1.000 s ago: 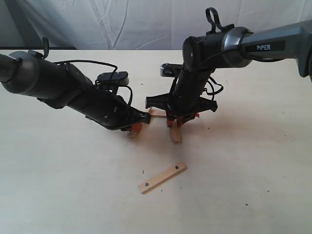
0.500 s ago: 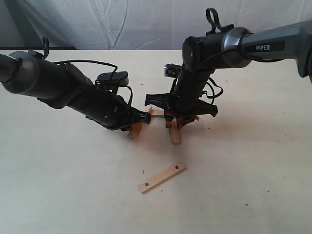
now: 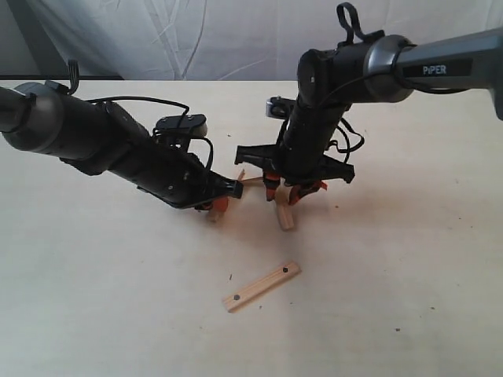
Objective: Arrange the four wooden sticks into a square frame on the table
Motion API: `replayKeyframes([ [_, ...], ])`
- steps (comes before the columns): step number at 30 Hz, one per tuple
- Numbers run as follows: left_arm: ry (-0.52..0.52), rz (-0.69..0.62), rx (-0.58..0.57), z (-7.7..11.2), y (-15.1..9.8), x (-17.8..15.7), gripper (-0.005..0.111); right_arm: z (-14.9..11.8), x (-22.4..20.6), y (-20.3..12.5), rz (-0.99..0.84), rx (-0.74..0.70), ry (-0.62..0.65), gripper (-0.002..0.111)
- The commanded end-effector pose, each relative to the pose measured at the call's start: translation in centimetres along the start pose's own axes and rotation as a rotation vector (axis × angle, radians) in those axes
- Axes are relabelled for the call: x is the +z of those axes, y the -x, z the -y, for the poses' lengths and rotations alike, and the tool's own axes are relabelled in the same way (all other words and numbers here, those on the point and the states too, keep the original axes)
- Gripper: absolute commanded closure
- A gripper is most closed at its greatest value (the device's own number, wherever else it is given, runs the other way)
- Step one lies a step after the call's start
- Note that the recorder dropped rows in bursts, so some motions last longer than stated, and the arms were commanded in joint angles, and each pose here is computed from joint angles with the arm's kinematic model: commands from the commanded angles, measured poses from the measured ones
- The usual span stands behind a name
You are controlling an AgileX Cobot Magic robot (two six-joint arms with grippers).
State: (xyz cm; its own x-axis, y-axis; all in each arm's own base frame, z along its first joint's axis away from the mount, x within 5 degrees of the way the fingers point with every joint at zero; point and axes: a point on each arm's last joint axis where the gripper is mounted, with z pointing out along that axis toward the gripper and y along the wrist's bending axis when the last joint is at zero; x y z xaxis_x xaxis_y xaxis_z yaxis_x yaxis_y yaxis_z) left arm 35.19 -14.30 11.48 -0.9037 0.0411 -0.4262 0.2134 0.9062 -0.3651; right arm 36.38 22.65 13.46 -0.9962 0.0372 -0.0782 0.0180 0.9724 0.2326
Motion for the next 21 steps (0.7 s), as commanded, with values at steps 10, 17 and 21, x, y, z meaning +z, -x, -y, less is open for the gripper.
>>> replayKeyframes([
  [10, 0.02, 0.018, 0.008, 0.0, 0.1, 0.1, 0.107, 2.3, -3.9, 1.9, 0.146, -0.082, -0.088, 0.07],
  [17, 0.064, 0.071, 0.008, -0.4, 0.6, 0.0, 0.107, 2.4, -2.1, 1.9, 0.123, -0.074, -0.092, 0.07],
  [21, 0.091, 0.102, 0.008, -0.7, 0.9, 0.0, 0.107, 2.0, -2.1, 2.1, 0.145, -0.047, -0.046, 0.07],
])
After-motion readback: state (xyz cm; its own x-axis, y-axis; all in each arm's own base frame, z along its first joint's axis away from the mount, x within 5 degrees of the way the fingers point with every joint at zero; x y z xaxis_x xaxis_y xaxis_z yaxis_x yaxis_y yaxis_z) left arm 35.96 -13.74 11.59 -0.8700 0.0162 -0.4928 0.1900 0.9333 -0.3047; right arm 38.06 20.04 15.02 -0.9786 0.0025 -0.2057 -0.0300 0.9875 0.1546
